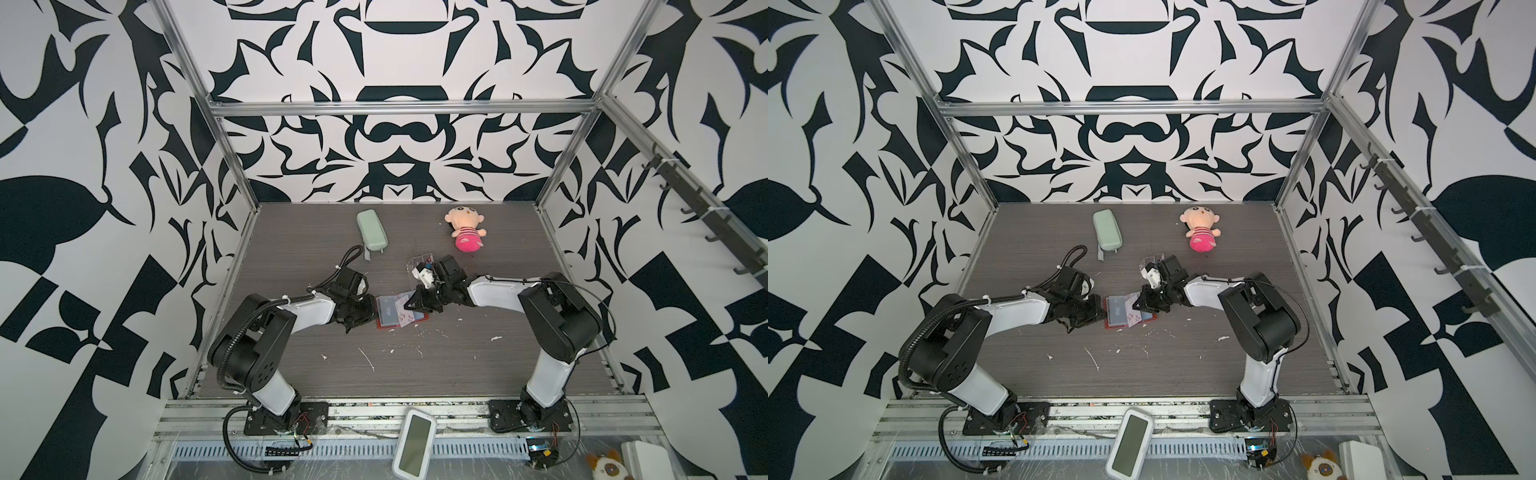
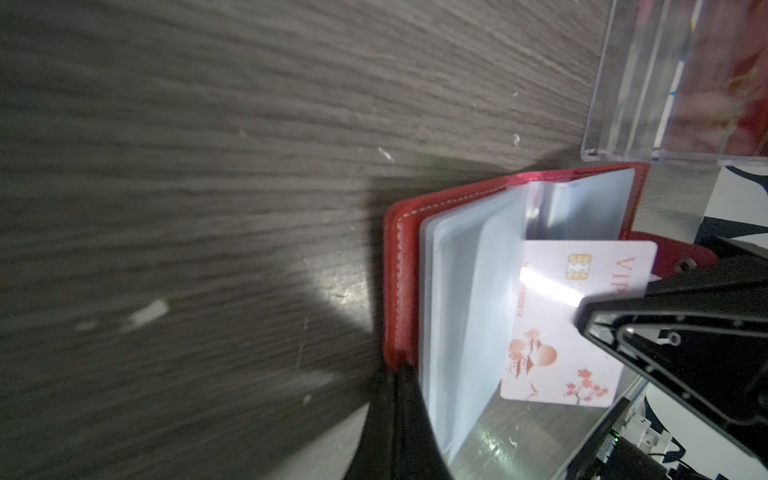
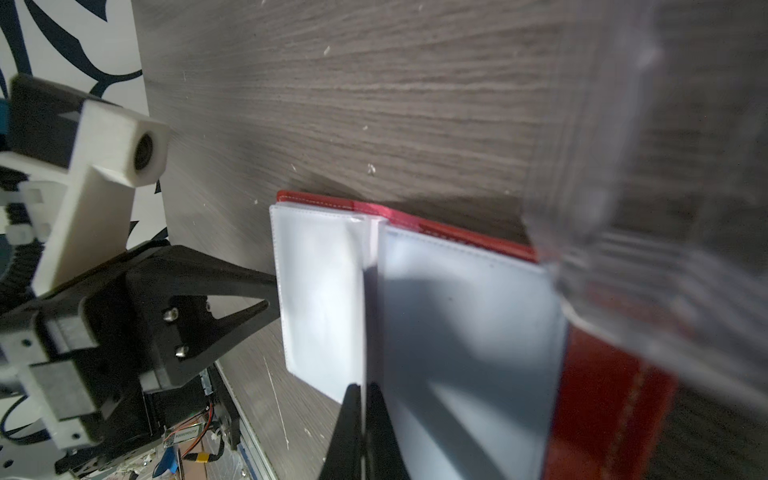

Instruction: Put the credit cards into the card holder

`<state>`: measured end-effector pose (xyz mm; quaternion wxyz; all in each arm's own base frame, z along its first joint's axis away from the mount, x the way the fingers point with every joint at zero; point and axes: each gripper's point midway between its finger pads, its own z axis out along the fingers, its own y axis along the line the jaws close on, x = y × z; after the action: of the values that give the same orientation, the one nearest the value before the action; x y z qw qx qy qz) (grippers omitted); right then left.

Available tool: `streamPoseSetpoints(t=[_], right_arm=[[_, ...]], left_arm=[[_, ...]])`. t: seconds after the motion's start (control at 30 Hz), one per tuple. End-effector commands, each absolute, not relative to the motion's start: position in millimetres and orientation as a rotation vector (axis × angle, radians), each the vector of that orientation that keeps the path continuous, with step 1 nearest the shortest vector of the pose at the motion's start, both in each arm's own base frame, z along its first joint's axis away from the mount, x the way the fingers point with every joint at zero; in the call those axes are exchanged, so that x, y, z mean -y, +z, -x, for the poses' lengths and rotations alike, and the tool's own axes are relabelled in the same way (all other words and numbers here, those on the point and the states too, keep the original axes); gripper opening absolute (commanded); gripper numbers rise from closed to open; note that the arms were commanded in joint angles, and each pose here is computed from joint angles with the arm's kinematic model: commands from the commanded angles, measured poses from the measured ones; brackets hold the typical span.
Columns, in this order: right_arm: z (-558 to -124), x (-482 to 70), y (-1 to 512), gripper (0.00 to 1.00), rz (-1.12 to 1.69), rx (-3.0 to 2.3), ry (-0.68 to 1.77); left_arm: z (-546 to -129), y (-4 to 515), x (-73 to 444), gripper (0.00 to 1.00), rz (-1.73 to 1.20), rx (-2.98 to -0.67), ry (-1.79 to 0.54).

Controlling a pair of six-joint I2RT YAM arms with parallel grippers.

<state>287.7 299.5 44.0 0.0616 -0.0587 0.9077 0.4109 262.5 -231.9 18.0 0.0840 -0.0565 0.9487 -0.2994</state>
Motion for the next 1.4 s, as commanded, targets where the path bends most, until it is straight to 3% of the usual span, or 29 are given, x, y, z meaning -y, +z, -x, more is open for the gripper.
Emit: streamPoseSetpoints(t=[0.0, 0.8, 1.37], right_arm=[[-287.1, -303.4, 43.3, 0.0, 0.189, -2.724, 1.305], [-294.8, -293.8, 53.4, 0.0, 0.242, -2.677, 1.322], [-272.1, -285.4, 55.3, 0.0, 0.312, -2.757, 1.311]], left_arm=[[-236.2, -13.5, 206.3, 0.0, 0.221, -2.973, -0.707], [-218.1, -9.5, 203.2, 0.0, 0.158, -2.995, -0.745], [-217.7, -2.3, 205.1, 0.0, 0.124, -2.976, -0.773]])
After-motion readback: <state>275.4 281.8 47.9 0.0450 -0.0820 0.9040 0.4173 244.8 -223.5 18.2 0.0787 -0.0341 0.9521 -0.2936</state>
